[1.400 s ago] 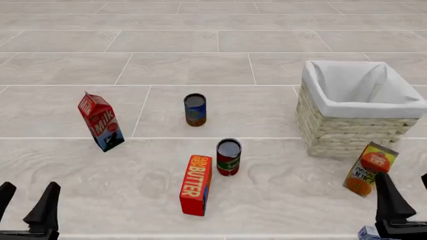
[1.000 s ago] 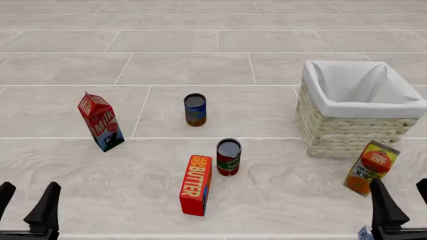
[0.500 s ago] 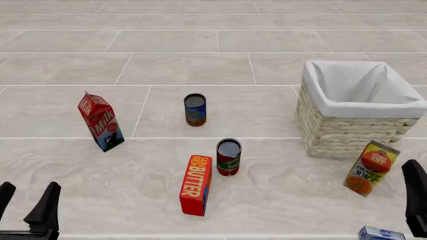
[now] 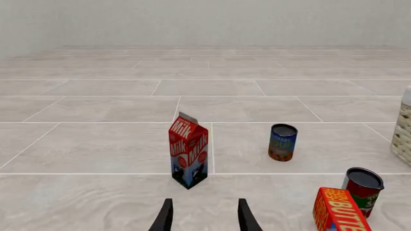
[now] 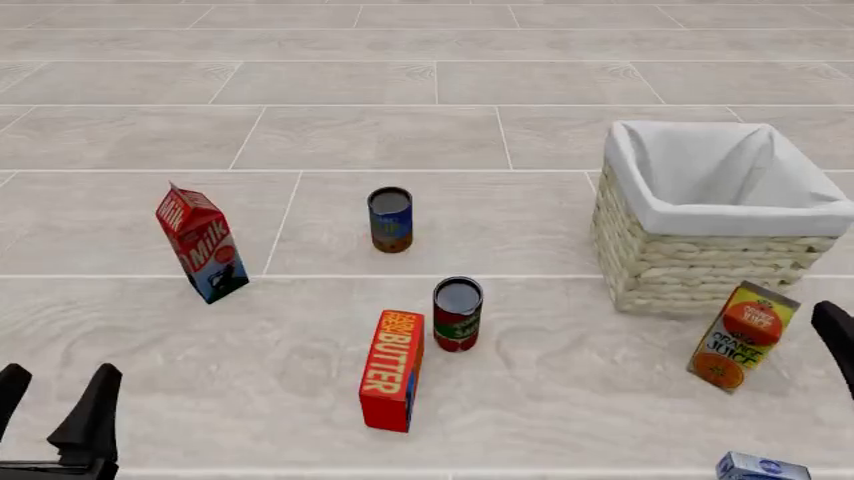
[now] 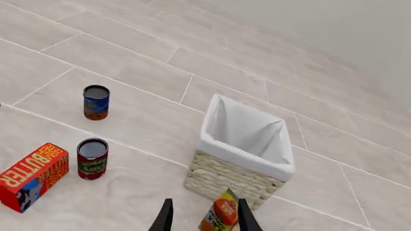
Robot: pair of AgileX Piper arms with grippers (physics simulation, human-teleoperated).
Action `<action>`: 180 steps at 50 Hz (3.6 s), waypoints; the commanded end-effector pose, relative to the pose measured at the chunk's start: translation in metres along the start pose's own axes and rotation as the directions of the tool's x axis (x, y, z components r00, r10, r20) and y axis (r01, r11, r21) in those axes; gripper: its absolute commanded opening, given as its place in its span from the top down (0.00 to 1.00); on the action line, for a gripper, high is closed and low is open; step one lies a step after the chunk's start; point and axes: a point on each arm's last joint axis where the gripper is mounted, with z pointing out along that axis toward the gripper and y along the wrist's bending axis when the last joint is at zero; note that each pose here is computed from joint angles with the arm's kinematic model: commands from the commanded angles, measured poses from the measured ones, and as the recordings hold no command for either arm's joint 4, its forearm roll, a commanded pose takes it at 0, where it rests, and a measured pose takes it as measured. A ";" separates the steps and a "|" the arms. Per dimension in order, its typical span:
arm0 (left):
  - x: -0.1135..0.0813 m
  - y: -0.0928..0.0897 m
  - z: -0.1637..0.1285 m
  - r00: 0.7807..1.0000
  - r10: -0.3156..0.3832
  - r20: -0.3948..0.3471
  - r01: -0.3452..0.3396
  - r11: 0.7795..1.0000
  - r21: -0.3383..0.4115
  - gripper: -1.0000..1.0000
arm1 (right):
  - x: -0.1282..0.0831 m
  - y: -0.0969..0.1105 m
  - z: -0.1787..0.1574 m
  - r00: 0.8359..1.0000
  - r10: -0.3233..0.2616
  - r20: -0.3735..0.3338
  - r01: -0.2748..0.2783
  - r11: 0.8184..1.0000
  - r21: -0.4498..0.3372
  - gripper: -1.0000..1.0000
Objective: Pick the cream cheese and place it in the basket.
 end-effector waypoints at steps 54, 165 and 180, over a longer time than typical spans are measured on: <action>0.000 0.000 0.000 1.000 0.000 0.000 0.000 1.000 0.000 0.00 | 0.051 0.006 0.064 0.585 -0.665 -0.464 0.360 0.726 -0.586 0.00; 0.000 0.000 0.000 1.000 0.000 0.000 0.000 1.000 0.000 0.00 | 0.204 -0.009 0.114 0.359 -0.740 -0.569 0.241 0.663 -0.709 0.00; 0.000 0.000 0.000 1.000 0.000 0.000 0.000 1.000 0.000 0.00 | 0.217 -0.014 0.119 0.345 -0.748 -0.567 0.260 0.657 -0.708 0.00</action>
